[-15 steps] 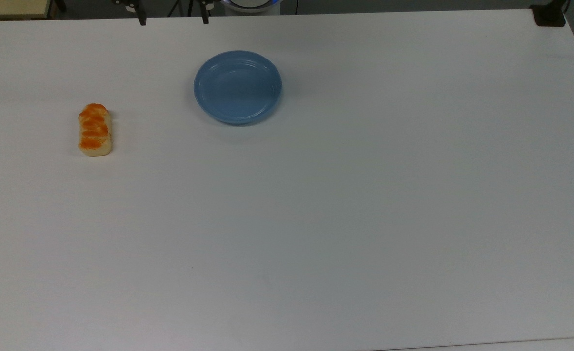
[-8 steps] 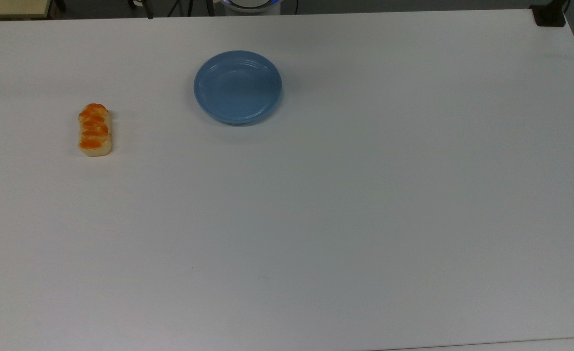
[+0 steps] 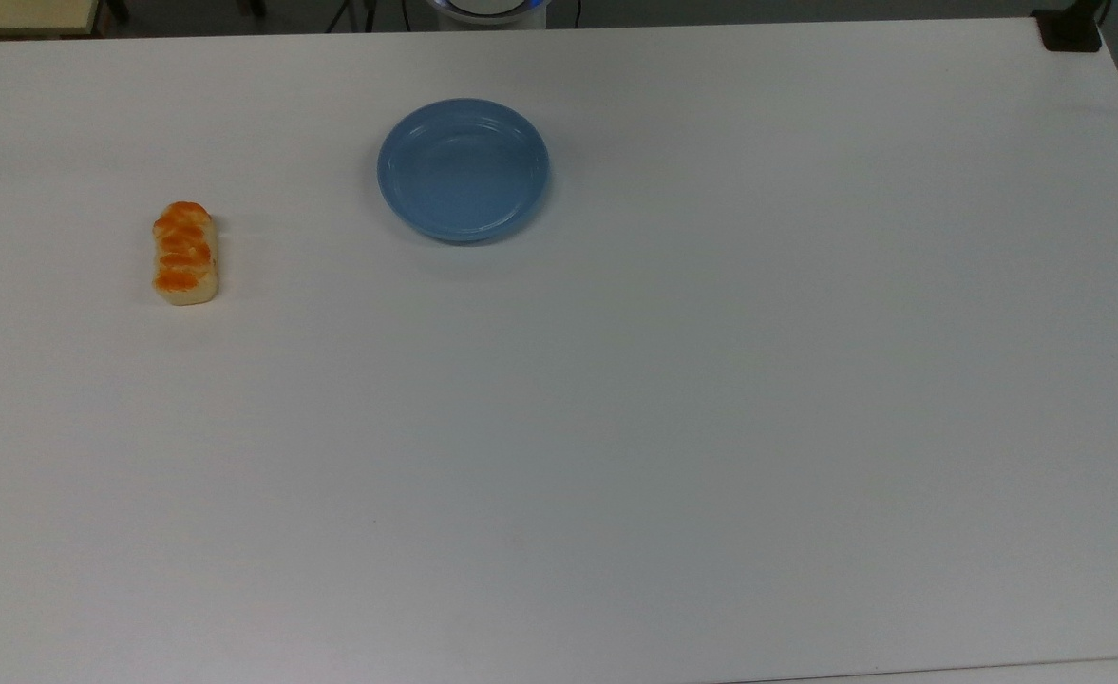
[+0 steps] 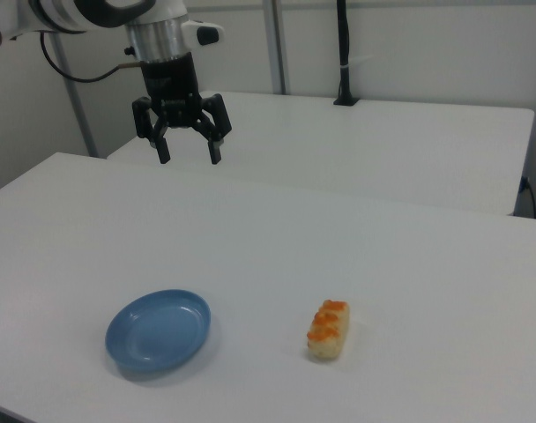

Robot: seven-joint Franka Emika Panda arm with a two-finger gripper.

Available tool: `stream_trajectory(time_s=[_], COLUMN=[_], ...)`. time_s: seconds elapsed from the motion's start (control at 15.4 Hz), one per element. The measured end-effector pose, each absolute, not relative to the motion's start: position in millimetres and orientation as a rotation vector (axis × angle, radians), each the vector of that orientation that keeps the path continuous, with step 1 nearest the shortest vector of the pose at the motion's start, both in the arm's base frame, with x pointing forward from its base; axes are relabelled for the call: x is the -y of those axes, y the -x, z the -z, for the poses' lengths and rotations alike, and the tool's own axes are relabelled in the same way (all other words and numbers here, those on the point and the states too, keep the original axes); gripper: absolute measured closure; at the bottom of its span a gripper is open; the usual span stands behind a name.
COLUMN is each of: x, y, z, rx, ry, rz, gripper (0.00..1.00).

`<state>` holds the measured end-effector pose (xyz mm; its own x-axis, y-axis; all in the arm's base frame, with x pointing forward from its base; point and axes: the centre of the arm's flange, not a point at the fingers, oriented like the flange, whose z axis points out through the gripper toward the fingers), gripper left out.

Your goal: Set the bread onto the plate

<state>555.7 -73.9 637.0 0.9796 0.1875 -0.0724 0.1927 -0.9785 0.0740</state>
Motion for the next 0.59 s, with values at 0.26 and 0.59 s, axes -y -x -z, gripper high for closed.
stream_trajectory(time_s=[0.26,0.59], x=[101,158], y=[-551,-543], z=[-637,-626], rx=[-0.368,-0.281], ry=[-3.023,-3.005], rz=[0.123,0.183], gripper=[0.00,0.00])
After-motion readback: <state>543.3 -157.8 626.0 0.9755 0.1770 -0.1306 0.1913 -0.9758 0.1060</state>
